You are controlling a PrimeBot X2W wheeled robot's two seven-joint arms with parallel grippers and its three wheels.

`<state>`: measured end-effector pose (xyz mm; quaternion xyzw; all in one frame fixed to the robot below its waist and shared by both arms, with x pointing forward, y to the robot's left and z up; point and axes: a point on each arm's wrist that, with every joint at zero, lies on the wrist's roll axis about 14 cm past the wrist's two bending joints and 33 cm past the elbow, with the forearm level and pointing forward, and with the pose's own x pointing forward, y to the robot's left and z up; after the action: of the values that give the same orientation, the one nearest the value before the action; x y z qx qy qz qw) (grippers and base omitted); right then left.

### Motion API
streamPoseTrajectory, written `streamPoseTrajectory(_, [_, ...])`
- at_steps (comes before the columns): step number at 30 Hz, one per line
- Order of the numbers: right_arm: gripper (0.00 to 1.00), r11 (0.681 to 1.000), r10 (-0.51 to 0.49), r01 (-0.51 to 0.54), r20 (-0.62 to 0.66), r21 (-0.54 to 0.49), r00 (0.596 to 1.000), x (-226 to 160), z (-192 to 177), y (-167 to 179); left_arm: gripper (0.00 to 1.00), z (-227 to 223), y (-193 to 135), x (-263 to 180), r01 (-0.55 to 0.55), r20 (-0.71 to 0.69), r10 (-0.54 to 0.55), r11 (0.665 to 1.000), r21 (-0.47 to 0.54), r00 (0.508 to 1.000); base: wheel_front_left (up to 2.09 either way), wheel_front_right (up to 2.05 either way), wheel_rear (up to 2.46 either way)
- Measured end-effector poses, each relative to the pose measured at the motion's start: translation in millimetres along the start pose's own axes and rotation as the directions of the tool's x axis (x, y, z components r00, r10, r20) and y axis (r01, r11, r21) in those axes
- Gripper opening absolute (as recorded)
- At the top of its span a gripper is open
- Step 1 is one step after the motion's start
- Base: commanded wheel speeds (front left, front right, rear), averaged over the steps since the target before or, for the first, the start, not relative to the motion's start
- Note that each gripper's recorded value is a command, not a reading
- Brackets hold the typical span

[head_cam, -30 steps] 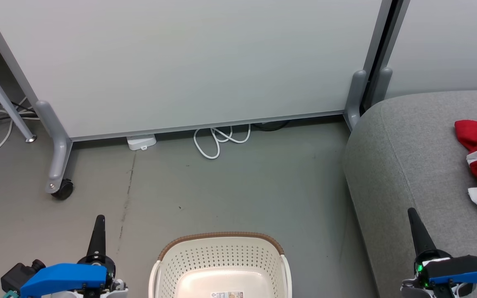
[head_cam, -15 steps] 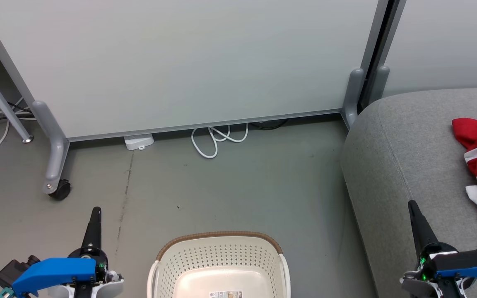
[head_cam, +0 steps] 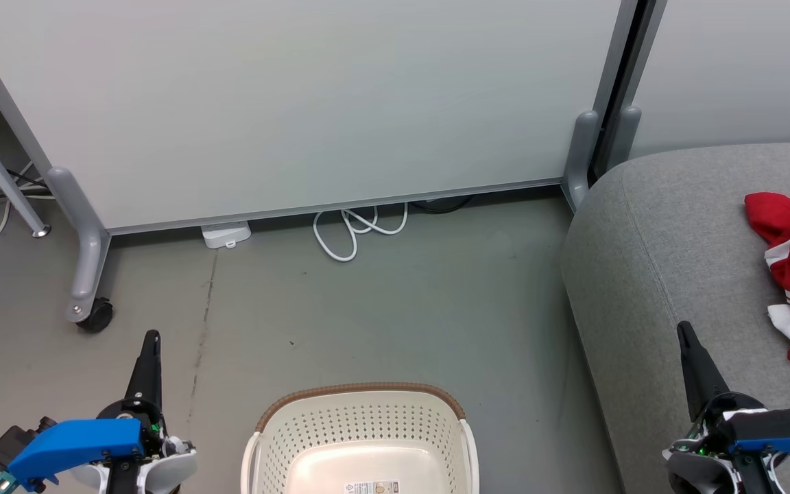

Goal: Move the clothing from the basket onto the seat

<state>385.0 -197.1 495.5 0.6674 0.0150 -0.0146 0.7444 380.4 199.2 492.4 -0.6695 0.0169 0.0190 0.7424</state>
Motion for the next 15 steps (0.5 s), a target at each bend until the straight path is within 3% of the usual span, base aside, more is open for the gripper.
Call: streamPoseTrajectory(15, [0.0,0.994,0.027,-0.027,0.0,0.104,1.0,2,2,7,0.0,1,-11,6,0.036,-0.003,-0.037,0.995,-0.096,0.999,0.0,0.0,0.0])
